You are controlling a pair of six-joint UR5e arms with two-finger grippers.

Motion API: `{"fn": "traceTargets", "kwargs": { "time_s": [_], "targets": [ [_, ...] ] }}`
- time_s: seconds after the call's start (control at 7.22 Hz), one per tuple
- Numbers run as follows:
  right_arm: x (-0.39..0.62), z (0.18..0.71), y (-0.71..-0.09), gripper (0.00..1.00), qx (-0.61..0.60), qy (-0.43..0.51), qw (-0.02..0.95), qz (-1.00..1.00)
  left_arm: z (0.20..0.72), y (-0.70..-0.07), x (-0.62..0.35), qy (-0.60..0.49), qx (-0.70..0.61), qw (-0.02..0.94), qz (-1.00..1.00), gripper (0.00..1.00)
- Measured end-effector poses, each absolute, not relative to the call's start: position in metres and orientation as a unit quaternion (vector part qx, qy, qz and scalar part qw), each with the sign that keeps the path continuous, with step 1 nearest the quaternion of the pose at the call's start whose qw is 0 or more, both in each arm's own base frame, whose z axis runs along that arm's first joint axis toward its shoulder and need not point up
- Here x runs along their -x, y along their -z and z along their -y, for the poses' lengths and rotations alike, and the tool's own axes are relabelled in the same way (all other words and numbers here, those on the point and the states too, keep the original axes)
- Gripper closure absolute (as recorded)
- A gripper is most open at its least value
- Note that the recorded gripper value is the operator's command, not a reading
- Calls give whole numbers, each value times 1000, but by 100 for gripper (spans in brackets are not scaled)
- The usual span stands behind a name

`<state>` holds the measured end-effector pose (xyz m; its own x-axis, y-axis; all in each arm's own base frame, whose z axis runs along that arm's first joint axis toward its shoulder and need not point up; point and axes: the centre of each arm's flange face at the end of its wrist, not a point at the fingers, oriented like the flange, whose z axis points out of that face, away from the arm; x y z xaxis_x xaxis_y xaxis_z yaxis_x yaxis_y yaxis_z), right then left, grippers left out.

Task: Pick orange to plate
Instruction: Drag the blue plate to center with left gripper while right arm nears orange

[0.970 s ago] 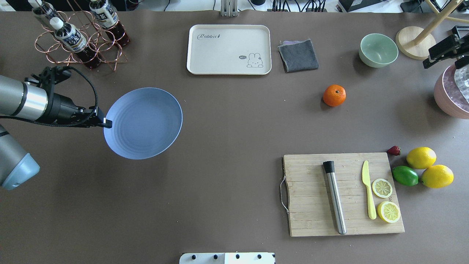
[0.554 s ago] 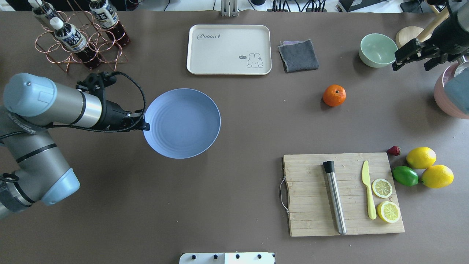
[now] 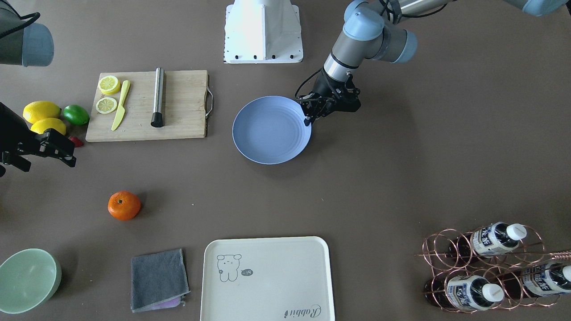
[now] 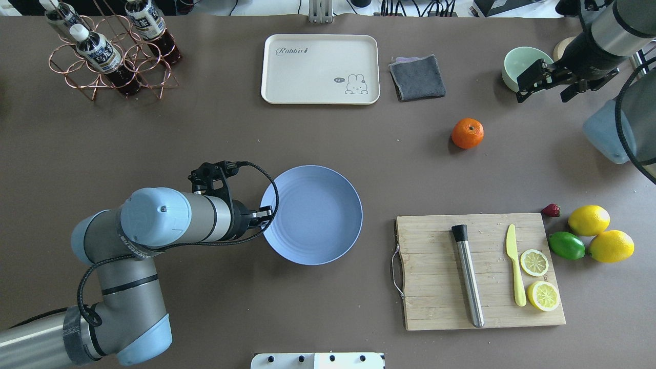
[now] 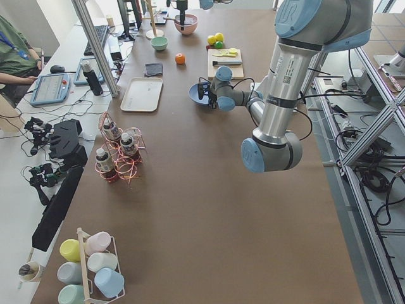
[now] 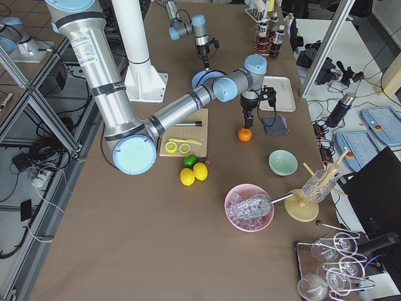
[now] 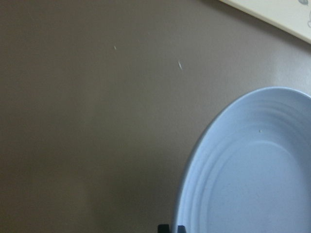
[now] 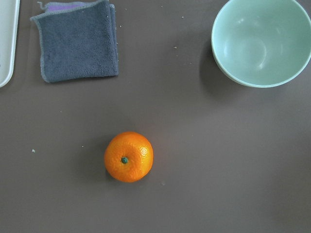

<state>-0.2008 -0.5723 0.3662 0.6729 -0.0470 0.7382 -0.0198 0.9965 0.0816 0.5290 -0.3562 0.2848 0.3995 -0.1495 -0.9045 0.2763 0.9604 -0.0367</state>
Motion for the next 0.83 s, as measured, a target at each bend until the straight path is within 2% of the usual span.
{"fn": "traceTargets", "kwargs": {
  "time_s": [0.69,0.83],
  "targets": [
    [226,571,-372,0,-47,-11,910,412,369,-274,-544,144,-58,839,-521,98],
    [226,571,-374,0,-46,-11,910,411,375,-275,-546,150,-58,840,-519,3]
  ]
}}
